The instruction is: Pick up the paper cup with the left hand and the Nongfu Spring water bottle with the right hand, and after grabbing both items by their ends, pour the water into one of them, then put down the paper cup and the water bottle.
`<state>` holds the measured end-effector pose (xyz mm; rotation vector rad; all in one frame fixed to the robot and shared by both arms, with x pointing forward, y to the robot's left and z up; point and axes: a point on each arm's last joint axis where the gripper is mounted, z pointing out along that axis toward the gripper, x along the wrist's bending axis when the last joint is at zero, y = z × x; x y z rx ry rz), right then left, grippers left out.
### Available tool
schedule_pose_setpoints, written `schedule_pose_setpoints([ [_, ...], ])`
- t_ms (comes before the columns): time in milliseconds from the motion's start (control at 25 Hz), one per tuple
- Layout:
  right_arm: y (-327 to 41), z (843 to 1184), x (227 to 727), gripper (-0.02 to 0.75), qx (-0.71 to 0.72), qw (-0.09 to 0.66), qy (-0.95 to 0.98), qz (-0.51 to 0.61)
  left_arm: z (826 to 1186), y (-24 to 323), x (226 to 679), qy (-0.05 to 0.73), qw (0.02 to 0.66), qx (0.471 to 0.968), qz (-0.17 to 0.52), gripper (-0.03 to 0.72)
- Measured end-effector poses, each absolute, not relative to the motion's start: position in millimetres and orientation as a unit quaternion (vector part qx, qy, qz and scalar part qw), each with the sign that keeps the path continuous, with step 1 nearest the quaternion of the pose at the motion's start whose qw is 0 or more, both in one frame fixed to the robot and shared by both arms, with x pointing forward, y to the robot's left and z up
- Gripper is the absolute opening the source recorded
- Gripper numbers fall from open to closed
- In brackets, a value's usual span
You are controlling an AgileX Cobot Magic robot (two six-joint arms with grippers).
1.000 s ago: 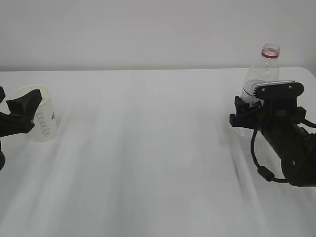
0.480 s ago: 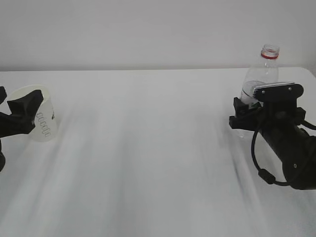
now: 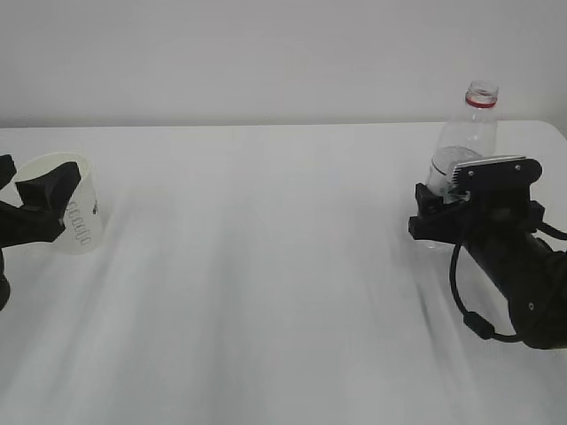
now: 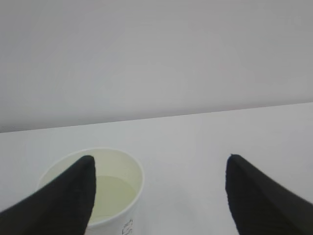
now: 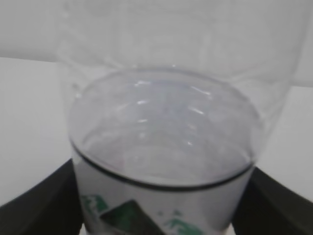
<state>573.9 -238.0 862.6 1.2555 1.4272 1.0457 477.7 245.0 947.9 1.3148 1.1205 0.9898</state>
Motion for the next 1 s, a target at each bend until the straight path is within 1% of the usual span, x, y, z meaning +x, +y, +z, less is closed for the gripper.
schedule_pose_setpoints([
  [1000,-241,847,546,0.608,0.520,0.431,0.617,0.404,948,244,478,0.470,0.545,0.556,0.416,0.593],
])
